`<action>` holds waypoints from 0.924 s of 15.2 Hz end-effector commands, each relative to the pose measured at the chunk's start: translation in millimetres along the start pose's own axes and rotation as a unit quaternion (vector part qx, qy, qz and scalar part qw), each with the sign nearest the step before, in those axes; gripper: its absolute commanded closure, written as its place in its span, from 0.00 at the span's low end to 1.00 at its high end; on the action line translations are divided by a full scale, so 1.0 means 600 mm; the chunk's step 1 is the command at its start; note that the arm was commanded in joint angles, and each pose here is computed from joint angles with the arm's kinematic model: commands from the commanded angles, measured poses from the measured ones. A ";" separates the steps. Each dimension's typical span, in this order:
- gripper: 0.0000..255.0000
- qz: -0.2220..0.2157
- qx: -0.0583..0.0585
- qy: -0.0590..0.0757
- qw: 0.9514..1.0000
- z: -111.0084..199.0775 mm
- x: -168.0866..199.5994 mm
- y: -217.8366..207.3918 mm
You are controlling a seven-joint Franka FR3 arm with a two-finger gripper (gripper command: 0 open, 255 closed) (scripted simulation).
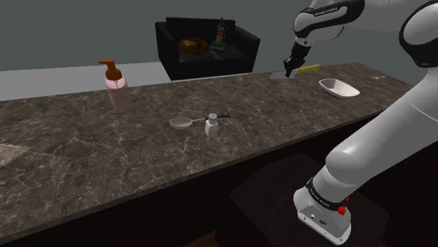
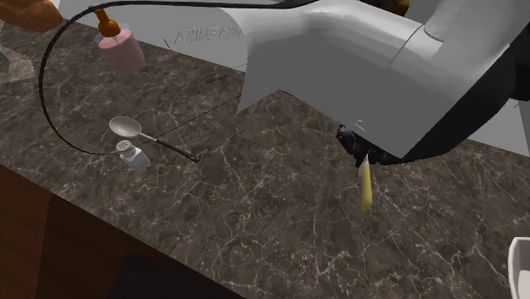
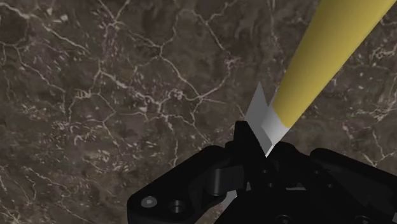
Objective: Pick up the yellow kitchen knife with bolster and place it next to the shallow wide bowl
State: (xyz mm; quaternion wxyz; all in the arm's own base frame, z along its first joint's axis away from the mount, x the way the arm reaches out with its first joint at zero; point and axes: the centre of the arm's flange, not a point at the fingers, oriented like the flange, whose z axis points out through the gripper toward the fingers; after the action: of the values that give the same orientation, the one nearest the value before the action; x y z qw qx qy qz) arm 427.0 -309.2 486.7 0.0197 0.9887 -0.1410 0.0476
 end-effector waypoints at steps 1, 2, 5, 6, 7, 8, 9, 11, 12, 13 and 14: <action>1.00 -0.001 0.000 0.000 1.000 0.000 0.005 0.045; 1.00 -0.001 0.000 0.000 1.000 0.001 0.007 0.067; 1.00 -0.001 0.000 0.000 1.000 0.004 0.016 0.133; 1.00 -0.001 0.000 0.000 1.000 0.004 0.019 0.154; 1.00 -0.001 0.000 0.000 1.000 0.005 0.021 0.176; 1.00 -0.001 0.000 0.000 1.000 0.006 0.024 0.198; 1.00 -0.001 0.000 0.000 1.000 0.007 0.026 0.213; 1.00 -0.001 0.000 0.000 1.000 0.024 0.024 0.212; 1.00 -0.001 0.000 0.000 1.000 0.033 0.023 0.212; 1.00 -0.001 0.000 0.000 1.000 0.042 0.022 0.212; 1.00 -0.001 0.000 0.000 1.000 0.050 0.022 0.212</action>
State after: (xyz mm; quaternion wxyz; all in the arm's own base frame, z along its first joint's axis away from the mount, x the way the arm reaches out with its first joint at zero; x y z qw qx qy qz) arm 407.3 -436.1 465.8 0.0199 0.9888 -0.1400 0.0475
